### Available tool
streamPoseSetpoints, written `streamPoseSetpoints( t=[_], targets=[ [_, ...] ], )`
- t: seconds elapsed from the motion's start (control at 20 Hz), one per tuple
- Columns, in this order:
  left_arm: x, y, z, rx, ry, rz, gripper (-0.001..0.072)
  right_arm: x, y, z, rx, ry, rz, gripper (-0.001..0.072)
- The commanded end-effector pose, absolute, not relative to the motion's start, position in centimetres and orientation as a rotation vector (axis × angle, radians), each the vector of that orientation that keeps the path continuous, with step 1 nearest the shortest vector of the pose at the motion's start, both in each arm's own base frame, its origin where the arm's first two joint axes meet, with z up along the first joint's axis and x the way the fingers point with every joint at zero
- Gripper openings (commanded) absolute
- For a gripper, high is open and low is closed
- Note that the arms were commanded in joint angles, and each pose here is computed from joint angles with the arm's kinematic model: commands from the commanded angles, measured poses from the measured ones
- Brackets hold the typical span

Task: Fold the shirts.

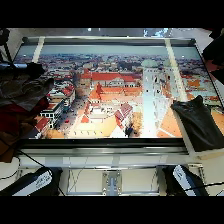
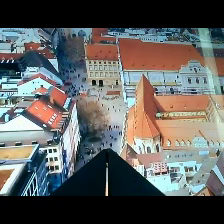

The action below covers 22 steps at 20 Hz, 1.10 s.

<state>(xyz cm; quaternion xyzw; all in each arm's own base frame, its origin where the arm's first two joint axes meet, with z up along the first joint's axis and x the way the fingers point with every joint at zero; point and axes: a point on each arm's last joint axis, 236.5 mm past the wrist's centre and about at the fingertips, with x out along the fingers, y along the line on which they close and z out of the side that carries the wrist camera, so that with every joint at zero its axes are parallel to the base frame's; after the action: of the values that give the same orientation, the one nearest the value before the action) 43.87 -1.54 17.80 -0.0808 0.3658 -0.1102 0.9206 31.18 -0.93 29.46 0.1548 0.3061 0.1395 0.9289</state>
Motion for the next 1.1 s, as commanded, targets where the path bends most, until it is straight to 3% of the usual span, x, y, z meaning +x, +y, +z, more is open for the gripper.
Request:
streamPoseSetpoints(
  t=[0.0, 0.65, 0.75, 0.85, 0.95, 1.0, 1.05],
  targets=[
    [43.9, -1.5, 17.8, -0.166, 0.751, -0.226, 0.0012, 31.2, -0.9, 29.5, 0.316, 0.626, 0.286, 0.001],
    [43.9, -1.5, 17.8, -0.162, 0.751, -0.225, 0.0013, 31.2, -0.9, 29.5, 0.317, 0.627, 0.286, 0.001],
    [45.8, 0.8, 18.6, -0.101, 0.67, -0.144, 0.0039, 31.2, -0.9, 29.5, 0.316, 0.626, 0.285, 0.001],
    [47.9, 5.4, 19.4, -0.023, 0.582, 0.01, 0.0149, 31.9, -1.5, 30.2, 0.312, 0.584, 0.263, 0.001],
    [48.7, 11.1, 17.9, -0.114, 0.577, 0.202, 0.029, 33.0, -2.6, 31.5, 0.313, 0.506, 0.22, 0.001],
    [48.6, 13.9, 15.9, -0.177, 0.61, 0.276, 0.0454, 33.2, -2.7, 31.7, 0.314, 0.496, 0.215, 0.001],
    [48.3, 16.4, 13.6, -0.242, 0.651, 0.334, 0.0566, 33.1, -2.7, 31.7, 0.313, 0.497, 0.215, 0.001]
  ],
)
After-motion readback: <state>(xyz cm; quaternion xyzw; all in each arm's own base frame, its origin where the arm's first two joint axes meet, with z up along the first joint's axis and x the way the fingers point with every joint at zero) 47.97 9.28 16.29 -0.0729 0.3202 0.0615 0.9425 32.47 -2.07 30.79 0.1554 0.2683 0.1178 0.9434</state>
